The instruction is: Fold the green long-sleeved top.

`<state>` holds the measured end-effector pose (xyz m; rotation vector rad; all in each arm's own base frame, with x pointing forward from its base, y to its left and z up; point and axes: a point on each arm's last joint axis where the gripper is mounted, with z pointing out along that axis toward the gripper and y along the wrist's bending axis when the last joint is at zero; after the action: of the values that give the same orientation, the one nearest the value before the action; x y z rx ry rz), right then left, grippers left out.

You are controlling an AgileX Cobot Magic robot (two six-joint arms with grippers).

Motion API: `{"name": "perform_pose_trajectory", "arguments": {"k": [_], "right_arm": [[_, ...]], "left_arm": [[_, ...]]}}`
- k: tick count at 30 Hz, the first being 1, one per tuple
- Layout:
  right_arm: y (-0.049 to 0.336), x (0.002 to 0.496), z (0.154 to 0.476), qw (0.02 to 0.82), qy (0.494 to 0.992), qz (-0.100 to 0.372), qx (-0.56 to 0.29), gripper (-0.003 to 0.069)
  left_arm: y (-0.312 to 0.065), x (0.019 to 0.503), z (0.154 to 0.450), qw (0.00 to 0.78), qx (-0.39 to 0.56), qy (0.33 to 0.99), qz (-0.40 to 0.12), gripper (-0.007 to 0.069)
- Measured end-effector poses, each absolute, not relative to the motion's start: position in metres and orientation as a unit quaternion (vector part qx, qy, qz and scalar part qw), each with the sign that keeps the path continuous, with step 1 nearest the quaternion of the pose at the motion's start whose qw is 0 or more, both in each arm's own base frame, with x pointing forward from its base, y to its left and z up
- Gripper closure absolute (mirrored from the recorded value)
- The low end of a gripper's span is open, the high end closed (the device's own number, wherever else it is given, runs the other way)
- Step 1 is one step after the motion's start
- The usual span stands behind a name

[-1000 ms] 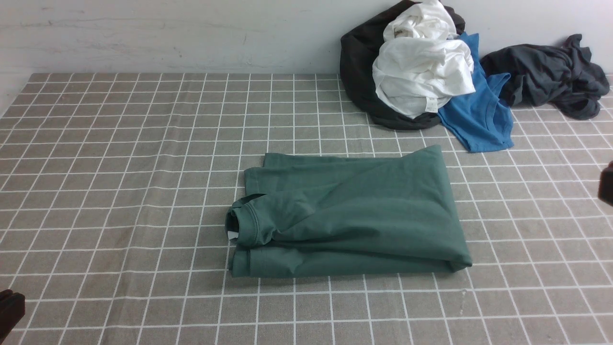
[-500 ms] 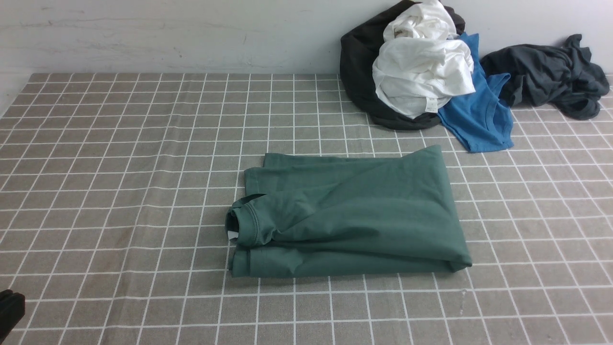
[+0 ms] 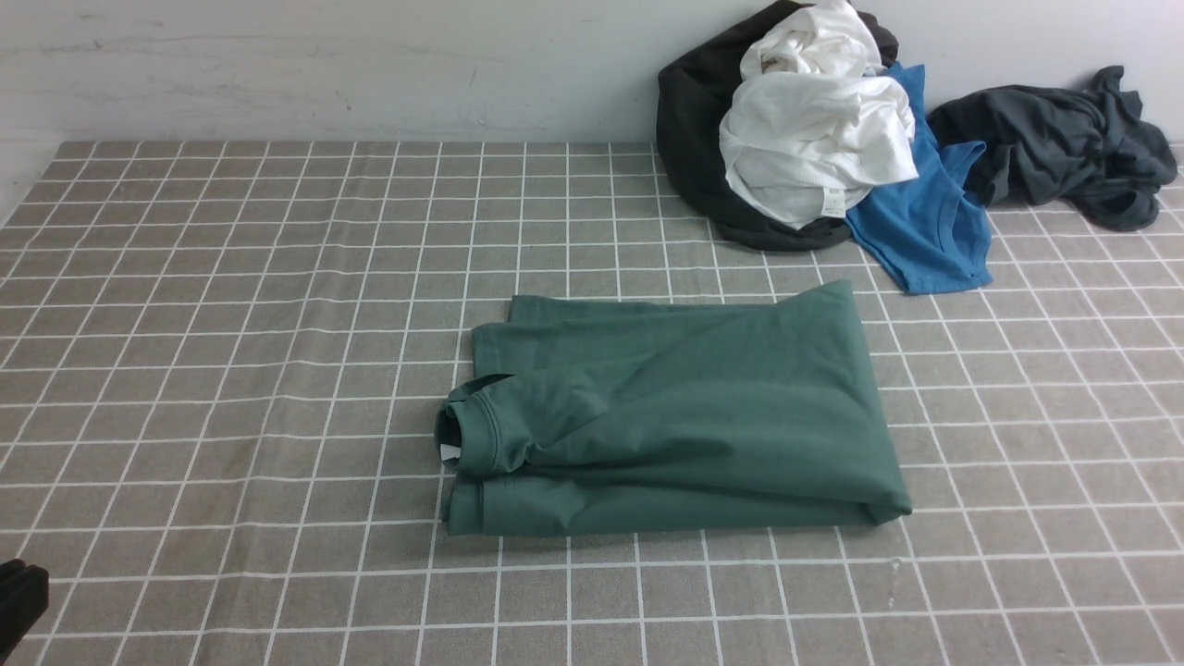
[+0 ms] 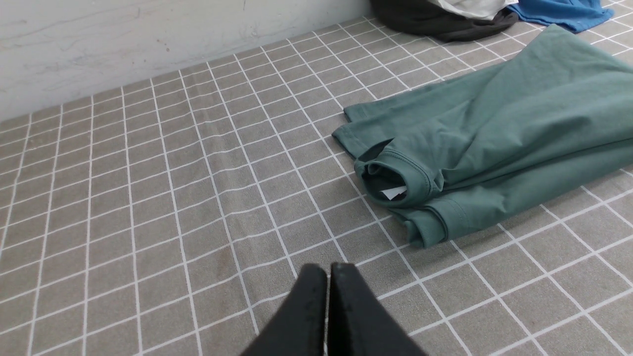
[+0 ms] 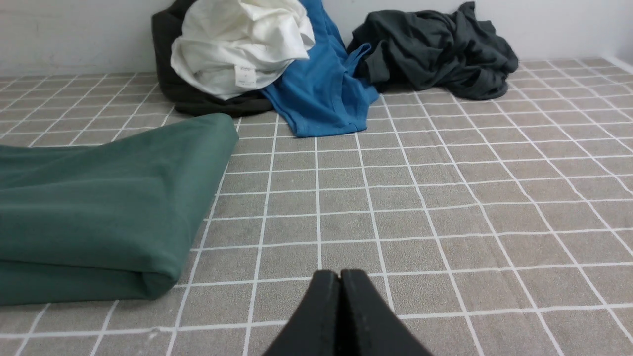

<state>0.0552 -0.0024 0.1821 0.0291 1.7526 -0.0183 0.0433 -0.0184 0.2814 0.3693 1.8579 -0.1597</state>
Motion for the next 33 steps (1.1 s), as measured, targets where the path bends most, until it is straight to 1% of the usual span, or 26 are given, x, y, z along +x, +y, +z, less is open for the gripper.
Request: {"name": "perform_pose_trajectory", "arguments": {"k": [33], "right_arm": [[-0.0021, 0.0552, 0.1819, 0.639, 0.769, -0.003, 0.017, 0.0673]], "left_arm": [[-0.0185, 0.0439, 0.2785, 0.578, 0.160, 0.798, -0.067, 0.0632]]}}
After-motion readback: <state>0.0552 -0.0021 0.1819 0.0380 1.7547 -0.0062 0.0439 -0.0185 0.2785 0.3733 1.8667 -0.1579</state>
